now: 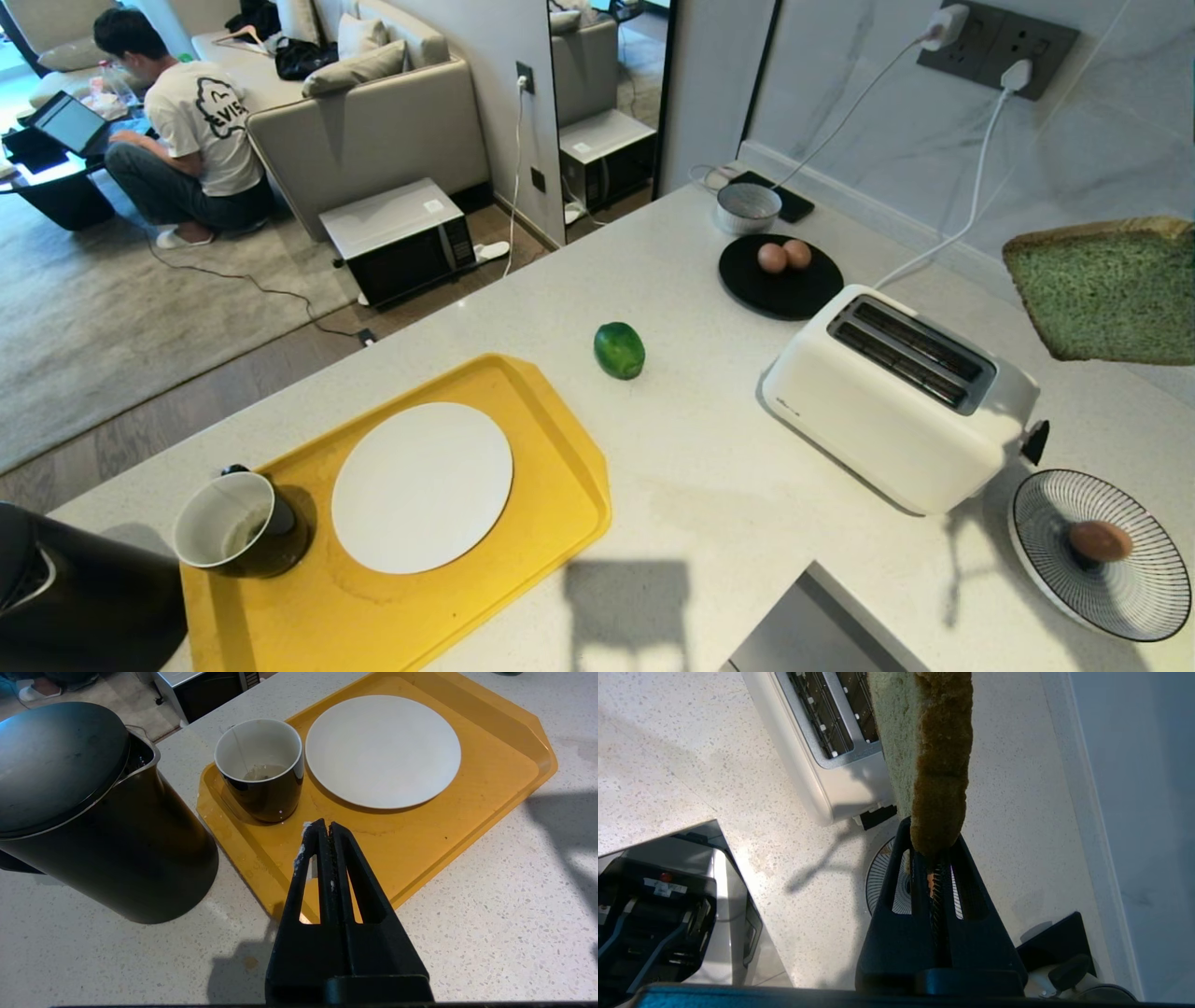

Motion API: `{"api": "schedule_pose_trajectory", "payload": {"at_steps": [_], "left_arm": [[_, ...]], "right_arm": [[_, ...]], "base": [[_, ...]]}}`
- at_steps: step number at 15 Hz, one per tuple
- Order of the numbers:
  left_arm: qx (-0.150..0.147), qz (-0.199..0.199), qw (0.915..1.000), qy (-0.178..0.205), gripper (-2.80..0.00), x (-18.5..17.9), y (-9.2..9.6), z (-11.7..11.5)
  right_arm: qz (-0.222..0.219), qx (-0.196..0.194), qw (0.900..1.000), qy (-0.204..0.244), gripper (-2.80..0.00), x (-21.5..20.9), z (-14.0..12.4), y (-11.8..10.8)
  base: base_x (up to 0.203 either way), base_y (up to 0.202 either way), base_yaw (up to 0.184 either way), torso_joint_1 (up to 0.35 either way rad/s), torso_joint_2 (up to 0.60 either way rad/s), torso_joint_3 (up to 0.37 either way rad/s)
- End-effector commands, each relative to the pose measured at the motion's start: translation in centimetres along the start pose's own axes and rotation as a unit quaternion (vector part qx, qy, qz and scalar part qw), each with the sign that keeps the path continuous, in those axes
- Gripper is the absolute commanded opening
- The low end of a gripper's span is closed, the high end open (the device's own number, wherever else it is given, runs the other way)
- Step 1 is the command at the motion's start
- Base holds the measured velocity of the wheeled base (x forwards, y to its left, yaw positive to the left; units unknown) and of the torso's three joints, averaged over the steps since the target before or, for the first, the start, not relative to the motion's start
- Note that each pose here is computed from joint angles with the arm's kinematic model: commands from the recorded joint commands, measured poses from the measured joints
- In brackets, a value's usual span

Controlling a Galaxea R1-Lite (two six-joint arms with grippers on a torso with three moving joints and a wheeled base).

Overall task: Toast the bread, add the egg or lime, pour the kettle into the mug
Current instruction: Put the bread slices in the toaster

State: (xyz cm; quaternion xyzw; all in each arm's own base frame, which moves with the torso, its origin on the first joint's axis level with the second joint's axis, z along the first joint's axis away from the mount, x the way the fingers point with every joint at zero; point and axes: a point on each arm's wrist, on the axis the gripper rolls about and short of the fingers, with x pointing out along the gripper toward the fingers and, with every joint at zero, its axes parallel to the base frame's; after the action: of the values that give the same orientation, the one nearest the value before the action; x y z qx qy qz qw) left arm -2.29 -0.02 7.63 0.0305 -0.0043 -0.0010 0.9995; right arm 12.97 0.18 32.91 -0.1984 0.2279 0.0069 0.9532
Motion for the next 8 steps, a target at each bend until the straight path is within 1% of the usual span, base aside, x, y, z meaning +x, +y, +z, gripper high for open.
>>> {"api": "schedule_pose_trajectory", "payload": {"at_steps": [1, 4, 5, 8], "left_arm": [[0.000, 0.000, 1.0000, 0.000, -2.80, 0.0, 0.0, 0.0], [-0.001, 0.000, 1.0000, -0.001, -2.80, 0.0, 0.0, 0.0], [-0.001, 0.000, 1.0000, -0.001, -2.80, 0.0, 0.0, 0.0], [-0.001, 0.000, 1.0000, -0.001, -2.80, 0.0, 0.0, 0.0]], "right_arm": [[-0.001, -0.003, 1.000, 0.000, -2.80, -0.2, 0.0, 0.0], [0.004, -0.032, 0.999, 0.009, -2.80, -0.3, -0.2, 0.1], [0.006, -0.049, 0.999, 0.008, -2.80, -0.3, -0.3, 0.1], [0.025, -0.058, 0.998, 0.013, -2.80, 0.9, 0.3, 0.1]], "base": [[0.000, 0.000, 0.000, 0.004, 0.00, -0.029], [0.000, 0.000, 0.000, 0.000, 0.00, 0.000], [0.000, 0.000, 0.000, 0.000, 0.00, 0.000], [0.000, 0.000, 0.000, 0.000, 0.00, 0.000]]}}
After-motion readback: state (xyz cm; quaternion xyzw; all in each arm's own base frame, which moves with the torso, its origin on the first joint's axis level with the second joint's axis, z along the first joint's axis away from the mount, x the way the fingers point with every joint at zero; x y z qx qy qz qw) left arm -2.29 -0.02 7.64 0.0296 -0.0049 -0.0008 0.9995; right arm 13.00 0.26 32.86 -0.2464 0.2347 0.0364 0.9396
